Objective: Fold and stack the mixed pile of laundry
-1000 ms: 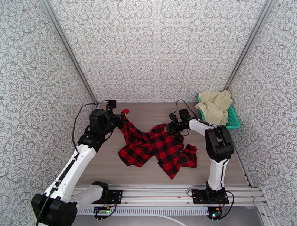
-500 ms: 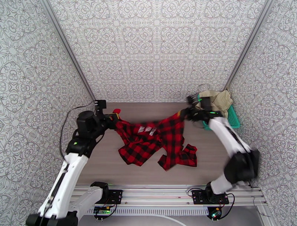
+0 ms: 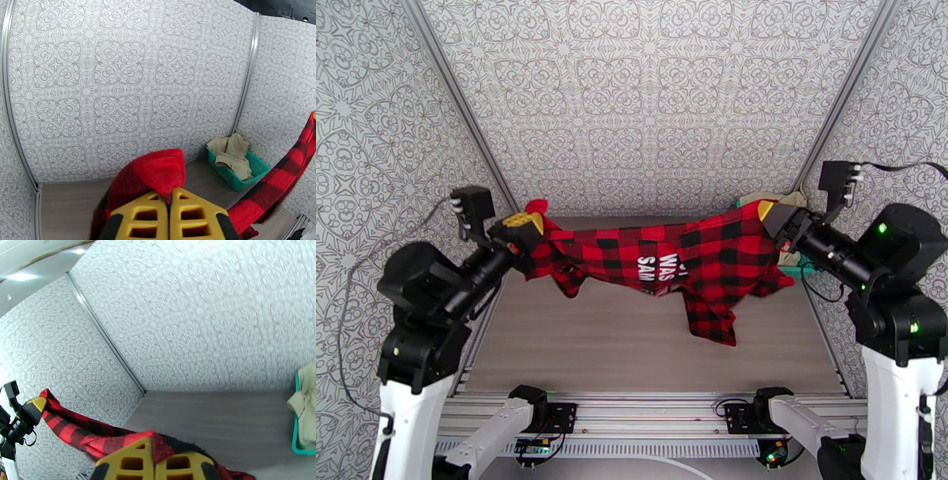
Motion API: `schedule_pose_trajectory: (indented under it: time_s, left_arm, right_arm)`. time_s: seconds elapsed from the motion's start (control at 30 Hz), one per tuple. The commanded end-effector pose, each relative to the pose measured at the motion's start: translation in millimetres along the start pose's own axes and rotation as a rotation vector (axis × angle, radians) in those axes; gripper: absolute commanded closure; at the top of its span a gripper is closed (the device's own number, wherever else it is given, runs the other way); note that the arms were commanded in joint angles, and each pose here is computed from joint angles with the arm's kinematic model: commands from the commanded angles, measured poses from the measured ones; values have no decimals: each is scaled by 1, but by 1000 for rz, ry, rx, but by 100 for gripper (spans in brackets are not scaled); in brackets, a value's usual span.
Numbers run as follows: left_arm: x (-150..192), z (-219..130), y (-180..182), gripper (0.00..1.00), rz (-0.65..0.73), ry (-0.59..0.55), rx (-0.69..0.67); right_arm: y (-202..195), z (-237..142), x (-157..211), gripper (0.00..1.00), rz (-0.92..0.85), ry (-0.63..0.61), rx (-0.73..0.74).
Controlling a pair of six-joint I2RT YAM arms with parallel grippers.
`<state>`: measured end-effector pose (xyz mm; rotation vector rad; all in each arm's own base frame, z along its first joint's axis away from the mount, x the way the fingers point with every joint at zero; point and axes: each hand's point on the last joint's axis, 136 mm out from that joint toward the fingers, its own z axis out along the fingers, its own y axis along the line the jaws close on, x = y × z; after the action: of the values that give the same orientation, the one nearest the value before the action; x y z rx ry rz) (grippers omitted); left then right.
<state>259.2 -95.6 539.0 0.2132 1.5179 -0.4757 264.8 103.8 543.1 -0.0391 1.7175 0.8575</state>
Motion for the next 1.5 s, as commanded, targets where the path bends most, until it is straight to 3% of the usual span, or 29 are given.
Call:
schedule_pose_trajectory:
  time_s: [0.0, 0.2, 0.3, 0.33, 0.43, 0.57, 0.67, 0.8, 0.9, 0.97, 1.1, 1.3, 1.47]
  left_arm:
    - [35, 51, 42, 100, 8, 158, -121]
    - [47, 152, 113, 100, -40, 161, -111]
    - [26, 195, 150, 100, -72, 74, -122]
    - [3, 204, 158, 100, -82, 21, -123]
    - [-57, 213, 160, 100, -59, -151, -89]
    - [-139, 183, 130, 100, 73, -443, -15]
    - [-174, 148, 103, 100, 185, -547, 2]
    - [-177, 122, 96, 100, 227, -534, -25]
    - [-139, 126, 104, 100, 168, -412, -30]
    - [-87, 126, 114, 100, 89, -305, -43]
    - [18, 97, 118, 100, -47, -145, -98]
    - [202, 27, 111, 100, -263, 166, -238]
    - [325, -29, 110, 98, -445, 401, -402]
  right_arm:
    - [-41, 46, 4, 100, 89, 75, 91]
    - [-97, 167, -31, 100, 156, 68, 43]
    - [-100, 209, -76, 100, 130, -41, -34]
    - [-96, 215, -91, 100, 124, -93, -65]
    - [-55, 200, -146, 100, 47, -306, -265]
    - [-6, 158, -187, 100, -94, -511, -437]
    - [19, 119, -200, 100, -227, -594, -386]
    - [15, 102, -196, 100, -248, -536, -309]
    - [-22, 124, -171, 100, -114, -392, -286]
    - [-54, 146, -127, 100, -2, -231, -274]
    - [-113, 152, -26, 100, 224, -62, -170]
    - [-184, 105, 170, 100, 513, 234, 90]
    - [-229, 50, 292, 100, 601, 448, 384]
